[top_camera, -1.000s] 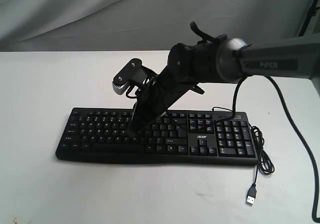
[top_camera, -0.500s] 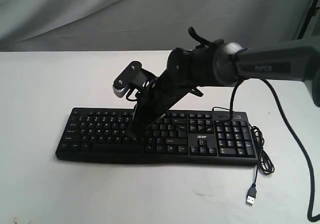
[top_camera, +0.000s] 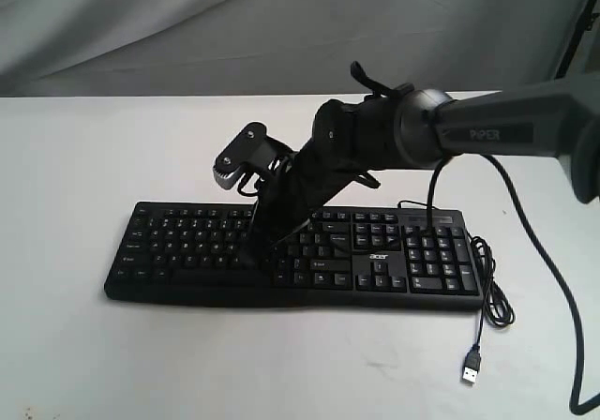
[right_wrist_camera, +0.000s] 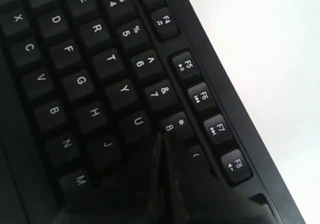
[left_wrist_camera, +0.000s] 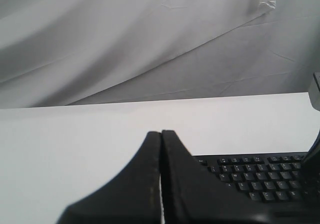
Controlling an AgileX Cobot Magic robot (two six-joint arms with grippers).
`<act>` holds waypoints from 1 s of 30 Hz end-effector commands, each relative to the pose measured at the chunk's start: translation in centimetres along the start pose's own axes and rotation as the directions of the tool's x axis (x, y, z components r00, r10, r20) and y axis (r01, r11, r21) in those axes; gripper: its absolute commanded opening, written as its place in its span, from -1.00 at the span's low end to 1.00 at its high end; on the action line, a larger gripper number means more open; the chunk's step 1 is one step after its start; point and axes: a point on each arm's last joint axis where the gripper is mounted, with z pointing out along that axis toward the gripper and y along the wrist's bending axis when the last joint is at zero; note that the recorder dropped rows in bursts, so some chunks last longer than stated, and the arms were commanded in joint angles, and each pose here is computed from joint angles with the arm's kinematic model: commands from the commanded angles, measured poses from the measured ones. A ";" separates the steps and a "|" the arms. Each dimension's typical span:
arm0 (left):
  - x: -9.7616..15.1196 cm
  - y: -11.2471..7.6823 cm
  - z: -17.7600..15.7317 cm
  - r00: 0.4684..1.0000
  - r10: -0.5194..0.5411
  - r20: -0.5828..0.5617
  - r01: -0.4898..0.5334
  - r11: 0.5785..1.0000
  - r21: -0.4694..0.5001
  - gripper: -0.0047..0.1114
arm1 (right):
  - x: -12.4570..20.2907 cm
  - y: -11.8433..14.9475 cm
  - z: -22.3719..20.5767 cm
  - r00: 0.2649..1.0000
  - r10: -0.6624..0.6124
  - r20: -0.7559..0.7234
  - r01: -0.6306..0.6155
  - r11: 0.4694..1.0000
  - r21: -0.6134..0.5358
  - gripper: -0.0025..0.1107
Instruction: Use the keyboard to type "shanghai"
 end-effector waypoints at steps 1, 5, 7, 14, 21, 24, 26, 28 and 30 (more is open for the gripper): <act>0.0 0.0 0.0 1.000 -0.002 0.007 0.002 1.000 0.007 -0.92 | 0.0 -0.3 -0.2 1.000 0.001 0.007 -0.001 1.000 0.004 -0.96; 0.0 0.0 0.0 1.000 -0.002 0.007 0.002 1.000 0.007 -0.92 | 0.0 -0.3 -0.2 1.000 -0.002 0.008 0.002 1.000 0.005 -0.96; 0.0 0.0 0.0 1.000 -0.002 0.007 0.002 1.000 0.007 -0.92 | 0.1 -0.3 -0.1 1.000 -0.002 0.006 0.002 1.000 0.004 -0.96; 0.0 0.0 0.0 1.000 -0.002 0.007 0.002 1.000 0.007 -0.92 | -0.2 -0.3 -0.6 1.000 -0.008 0.014 0.008 1.000 0.008 -0.96; 0.0 0.0 0.0 1.000 -0.002 0.007 0.002 1.000 0.007 -0.92 | -2.4 -0.2 -6.1 0.996 -0.057 0.074 0.053 0.997 0.047 -0.96; 0.0 0.0 0.0 1.000 -0.002 0.007 0.002 1.000 0.007 -0.92 | -3.0 0.0 -9.6 0.994 -0.078 0.081 0.071 0.994 0.085 -0.96; 0.0 0.0 0.0 1.000 -0.002 0.007 0.002 1.000 0.007 -0.92 | -3.4 0.4 -12.3 0.989 -0.088 0.121 0.074 0.991 0.113 -0.96; 0.0 0.0 0.0 1.000 -0.002 0.007 0.002 1.000 0.007 -0.92 | -3.6 0.9 -15.2 0.981 -0.096 0.167 0.073 0.988 0.139 -0.96; 0.0 0.0 0.0 1.000 -0.002 0.007 0.002 1.000 0.007 -0.92 | -3.4 1.4 -18.1 0.975 -0.092 0.203 0.058 0.985 0.165 -0.96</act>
